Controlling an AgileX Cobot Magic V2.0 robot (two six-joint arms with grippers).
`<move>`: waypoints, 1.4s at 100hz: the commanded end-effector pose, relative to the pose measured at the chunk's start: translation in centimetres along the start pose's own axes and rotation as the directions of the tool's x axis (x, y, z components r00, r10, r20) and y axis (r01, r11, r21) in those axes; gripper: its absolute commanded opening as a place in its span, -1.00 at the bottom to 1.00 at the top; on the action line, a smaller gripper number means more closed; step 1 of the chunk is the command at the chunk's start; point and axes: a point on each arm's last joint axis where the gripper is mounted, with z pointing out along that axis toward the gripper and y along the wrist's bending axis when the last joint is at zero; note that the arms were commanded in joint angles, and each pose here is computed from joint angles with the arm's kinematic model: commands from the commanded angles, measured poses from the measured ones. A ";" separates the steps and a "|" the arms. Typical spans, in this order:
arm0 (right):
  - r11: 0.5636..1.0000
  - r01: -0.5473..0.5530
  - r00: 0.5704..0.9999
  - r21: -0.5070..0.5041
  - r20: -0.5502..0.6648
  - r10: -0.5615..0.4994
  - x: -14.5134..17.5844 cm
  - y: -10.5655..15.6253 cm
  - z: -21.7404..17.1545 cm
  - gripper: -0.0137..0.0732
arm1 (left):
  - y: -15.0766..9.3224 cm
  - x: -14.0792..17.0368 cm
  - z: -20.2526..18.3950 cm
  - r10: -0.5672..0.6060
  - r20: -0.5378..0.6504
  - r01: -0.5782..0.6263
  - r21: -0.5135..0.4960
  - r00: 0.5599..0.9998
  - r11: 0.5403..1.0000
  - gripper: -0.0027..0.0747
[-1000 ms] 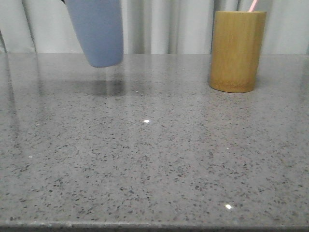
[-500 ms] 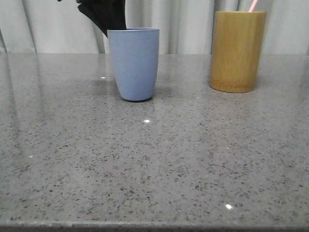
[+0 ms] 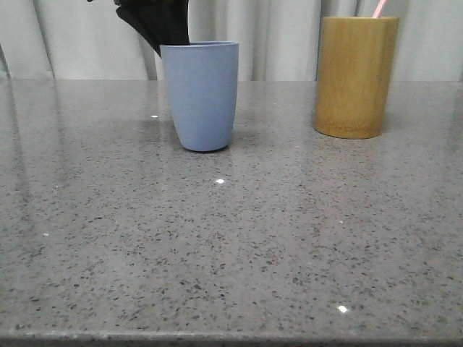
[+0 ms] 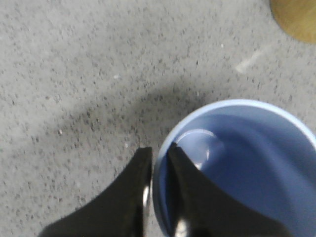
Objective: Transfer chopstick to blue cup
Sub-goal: 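Open the left gripper and raise it away from the cup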
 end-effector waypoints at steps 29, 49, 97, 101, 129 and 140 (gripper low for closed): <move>1.000 0.015 0.994 0.007 0.107 -0.016 -1.7 0.0 -0.3 0.68 | -1.1 -1.4 -6.1 0.038 0.101 -0.039 0.012 0.994 0.999 0.46; 1.000 0.015 0.994 0.007 0.106 -0.016 -1.7 0.0 -0.3 0.68 | -1.4 -1.7 -9.3 0.045 0.177 -0.045 0.002 0.983 0.999 0.46; 1.000 0.015 0.994 0.007 0.107 -0.016 -1.7 0.0 -0.3 0.68 | 5.1 2.2 -18.1 -0.107 0.329 0.167 -0.159 0.938 0.973 0.45; 1.000 0.015 0.994 0.007 0.106 -0.016 -1.7 0.0 -0.3 0.68 | 5.7 3.1 -18.7 -0.122 0.328 0.186 -0.172 0.937 0.967 0.45; 1.000 0.015 0.994 0.007 0.106 -0.016 -1.7 0.0 -0.3 0.68 | 8.0 10.8 -20.5 -0.226 0.337 0.317 -0.244 0.914 0.917 0.45; 1.000 0.015 0.994 0.007 0.104 -0.016 -1.7 0.0 -0.3 0.68 | 7.8 14.2 -20.9 -0.246 0.380 0.360 -0.265 0.891 0.894 0.45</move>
